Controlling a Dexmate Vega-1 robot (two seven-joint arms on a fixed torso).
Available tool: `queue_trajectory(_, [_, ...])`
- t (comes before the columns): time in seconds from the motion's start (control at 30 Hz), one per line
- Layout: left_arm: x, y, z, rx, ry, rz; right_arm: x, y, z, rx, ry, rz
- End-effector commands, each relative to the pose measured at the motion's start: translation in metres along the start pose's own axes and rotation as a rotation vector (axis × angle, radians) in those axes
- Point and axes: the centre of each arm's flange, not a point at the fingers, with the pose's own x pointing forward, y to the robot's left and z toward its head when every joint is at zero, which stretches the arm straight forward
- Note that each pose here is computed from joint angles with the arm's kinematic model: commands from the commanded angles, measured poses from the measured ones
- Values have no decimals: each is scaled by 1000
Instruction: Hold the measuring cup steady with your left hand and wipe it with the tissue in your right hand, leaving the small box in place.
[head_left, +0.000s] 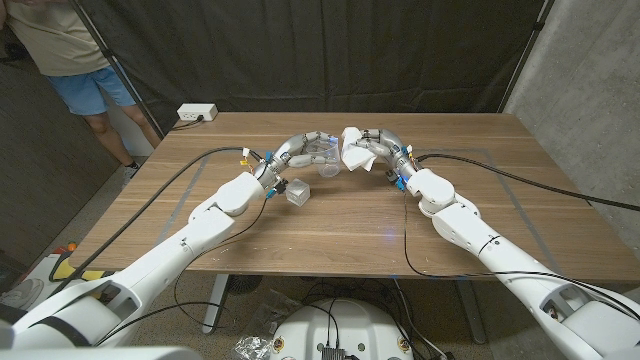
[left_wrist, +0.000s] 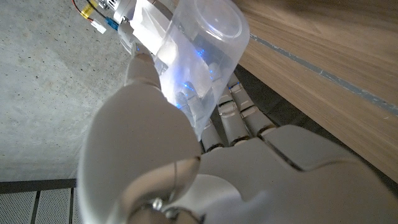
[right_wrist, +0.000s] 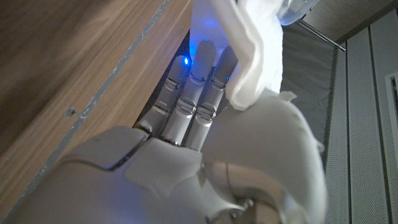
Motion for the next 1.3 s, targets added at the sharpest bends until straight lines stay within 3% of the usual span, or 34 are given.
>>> queue_trajectory(0.03, [2,3,3,-28,-25,46,1,16,18,114,-110,54])
queue_trajectory(0.3, [4,4,9,-57,-62,67,-4,24,22,116,-129,29])
queue_trajectory(0.63, [7,1,12,-84,-79,60,-11,28,17,125,-110,-12])
queue_trajectory(0.97, [6,4,15,-93,-95,72,-15,31,13,99,-89,-45])
queue_trajectory(1.3, [5,11,18,-97,-125,109,-25,29,9,163,-61,-64])
